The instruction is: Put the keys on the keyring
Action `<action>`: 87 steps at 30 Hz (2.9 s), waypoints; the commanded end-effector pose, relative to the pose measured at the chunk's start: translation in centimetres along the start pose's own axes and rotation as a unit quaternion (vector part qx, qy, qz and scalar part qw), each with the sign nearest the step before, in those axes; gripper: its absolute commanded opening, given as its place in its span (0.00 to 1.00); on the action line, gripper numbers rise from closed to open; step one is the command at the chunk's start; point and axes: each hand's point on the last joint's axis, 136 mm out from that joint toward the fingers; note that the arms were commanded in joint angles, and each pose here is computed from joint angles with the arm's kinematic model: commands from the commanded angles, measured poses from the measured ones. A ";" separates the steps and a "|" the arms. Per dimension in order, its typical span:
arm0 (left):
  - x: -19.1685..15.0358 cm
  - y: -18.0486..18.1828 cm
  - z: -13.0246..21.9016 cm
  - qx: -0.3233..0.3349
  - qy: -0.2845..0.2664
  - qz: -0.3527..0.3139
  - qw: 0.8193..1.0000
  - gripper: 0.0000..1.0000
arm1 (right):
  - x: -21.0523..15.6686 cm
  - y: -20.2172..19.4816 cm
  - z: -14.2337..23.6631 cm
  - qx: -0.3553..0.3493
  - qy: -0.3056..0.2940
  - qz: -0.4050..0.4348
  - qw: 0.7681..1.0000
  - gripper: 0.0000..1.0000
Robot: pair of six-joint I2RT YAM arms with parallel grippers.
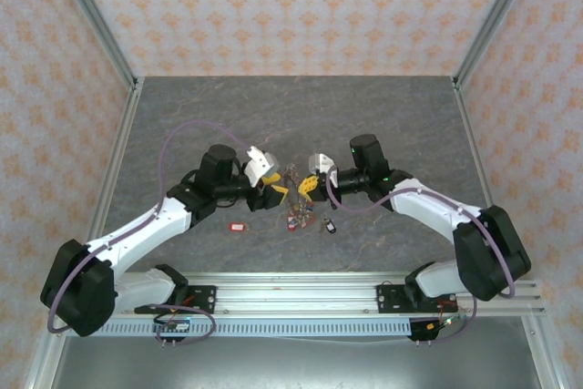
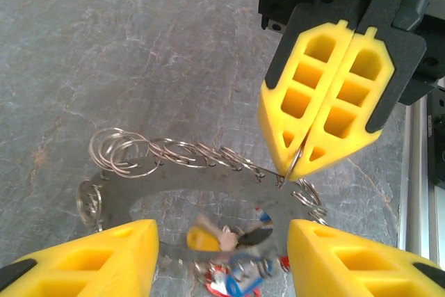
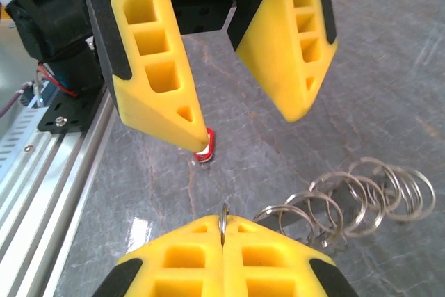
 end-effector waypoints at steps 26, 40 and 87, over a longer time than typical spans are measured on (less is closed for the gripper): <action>-2.0 -2.1 -3.7 -0.091 0.007 -0.041 0.995 0.46 | -0.5 -0.6 -0.1 0.059 0.020 0.031 0.998 0.00; -0.8 -3.1 -4.1 -0.142 -0.008 -0.077 0.987 0.27 | -0.2 -0.6 -0.2 0.064 0.017 0.035 0.997 0.00; -0.1 -1.2 -4.2 -0.090 -0.006 -0.106 0.990 0.00 | -2.2 -1.9 0.9 -0.043 0.038 0.043 0.997 0.17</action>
Point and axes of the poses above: each hand's point on the last joint's axis, 136 mm out from that joint toward the fingers, its own z axis back along the fingers, its own y axis along the line the jaws close on, x = y × z, and after that the axes turned 10 degrees about -z, right-handed
